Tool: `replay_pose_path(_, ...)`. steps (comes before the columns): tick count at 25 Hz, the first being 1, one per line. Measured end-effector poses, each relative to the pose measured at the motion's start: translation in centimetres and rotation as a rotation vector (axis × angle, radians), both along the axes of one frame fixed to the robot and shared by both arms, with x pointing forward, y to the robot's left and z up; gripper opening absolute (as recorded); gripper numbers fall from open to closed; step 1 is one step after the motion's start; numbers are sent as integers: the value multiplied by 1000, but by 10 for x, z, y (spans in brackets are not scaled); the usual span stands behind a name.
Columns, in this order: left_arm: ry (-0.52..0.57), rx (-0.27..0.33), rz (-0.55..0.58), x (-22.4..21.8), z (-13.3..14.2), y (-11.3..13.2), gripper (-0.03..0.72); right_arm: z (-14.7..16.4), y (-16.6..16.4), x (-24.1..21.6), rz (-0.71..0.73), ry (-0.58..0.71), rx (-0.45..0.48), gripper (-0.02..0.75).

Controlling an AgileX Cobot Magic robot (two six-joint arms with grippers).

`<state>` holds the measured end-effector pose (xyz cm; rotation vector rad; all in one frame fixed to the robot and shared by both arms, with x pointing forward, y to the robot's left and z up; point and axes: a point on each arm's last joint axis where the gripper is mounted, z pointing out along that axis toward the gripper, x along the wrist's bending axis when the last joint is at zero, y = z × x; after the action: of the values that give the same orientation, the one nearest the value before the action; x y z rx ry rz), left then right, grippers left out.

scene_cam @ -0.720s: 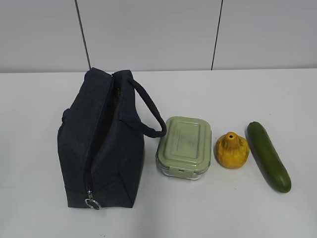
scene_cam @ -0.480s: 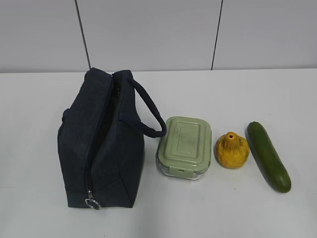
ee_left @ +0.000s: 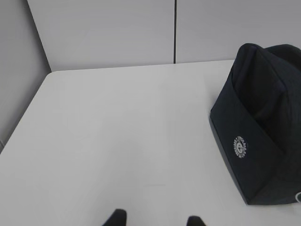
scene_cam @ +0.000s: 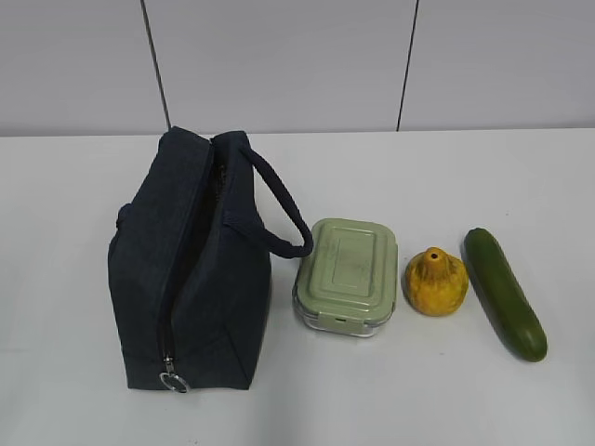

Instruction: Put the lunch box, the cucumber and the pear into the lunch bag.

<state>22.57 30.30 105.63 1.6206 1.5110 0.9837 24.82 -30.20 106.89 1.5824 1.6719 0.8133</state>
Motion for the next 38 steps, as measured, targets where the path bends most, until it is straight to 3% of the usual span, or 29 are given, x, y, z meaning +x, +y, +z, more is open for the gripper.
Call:
replay_pose_path(10,0,0,0,0,0,0,242,42,3,69,5,152,1,430)
replay_pose_path(19,0,0,0,0,0,0,242,44,14,162,62,407,67,485)
replay_pose_path(28,0,0,0,0,0,0,242,-2,21,250,120,653,72,511)
replay_pose_path(38,0,0,0,0,0,0,242,-78,40,316,219,774,25,562)
